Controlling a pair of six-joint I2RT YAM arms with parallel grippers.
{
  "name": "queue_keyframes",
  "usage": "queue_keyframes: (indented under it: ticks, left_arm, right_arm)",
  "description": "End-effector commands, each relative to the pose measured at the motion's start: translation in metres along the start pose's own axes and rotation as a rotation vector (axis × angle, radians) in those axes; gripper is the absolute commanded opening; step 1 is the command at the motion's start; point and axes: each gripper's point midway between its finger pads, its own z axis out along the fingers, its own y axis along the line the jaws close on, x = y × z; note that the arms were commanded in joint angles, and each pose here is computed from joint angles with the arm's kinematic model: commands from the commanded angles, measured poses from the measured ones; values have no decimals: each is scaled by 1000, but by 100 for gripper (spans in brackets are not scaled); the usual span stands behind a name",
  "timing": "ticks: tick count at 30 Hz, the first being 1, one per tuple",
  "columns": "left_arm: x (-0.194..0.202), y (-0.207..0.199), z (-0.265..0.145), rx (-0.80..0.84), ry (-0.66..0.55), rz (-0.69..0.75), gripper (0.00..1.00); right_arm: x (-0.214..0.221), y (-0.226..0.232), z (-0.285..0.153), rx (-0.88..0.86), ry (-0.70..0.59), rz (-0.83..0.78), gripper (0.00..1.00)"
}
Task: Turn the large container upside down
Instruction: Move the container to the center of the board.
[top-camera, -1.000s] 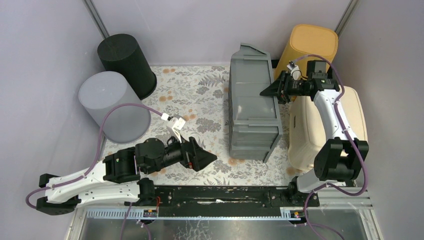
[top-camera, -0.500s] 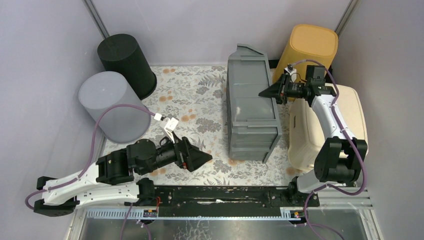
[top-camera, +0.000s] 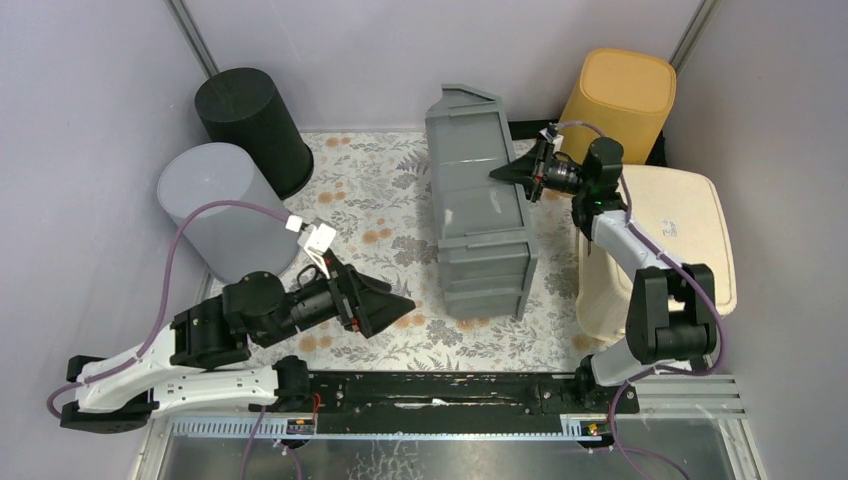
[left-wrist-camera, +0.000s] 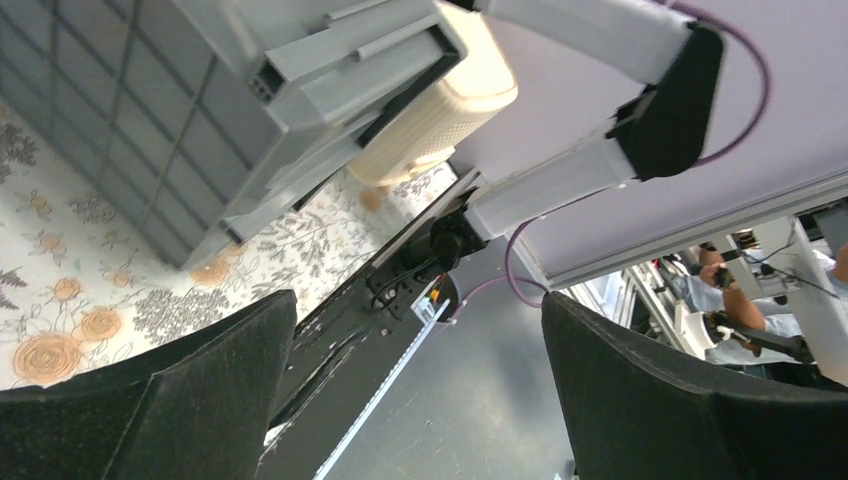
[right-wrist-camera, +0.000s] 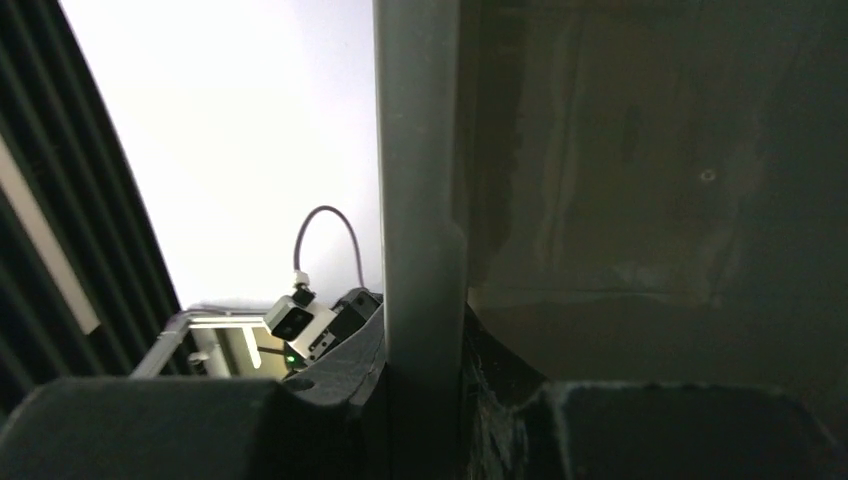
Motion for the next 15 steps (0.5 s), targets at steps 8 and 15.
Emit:
queue_keyframes:
  ticks: [8,15]
  left_arm:
    - [-36,-15,-23,40,-103,7,100]
    - [-48,-22,-32,56,-136,6,100]
  right_arm:
    - [15,115,55,-343,-30,-168,0]
    - [20,121,108,-484,-76,-160,0]
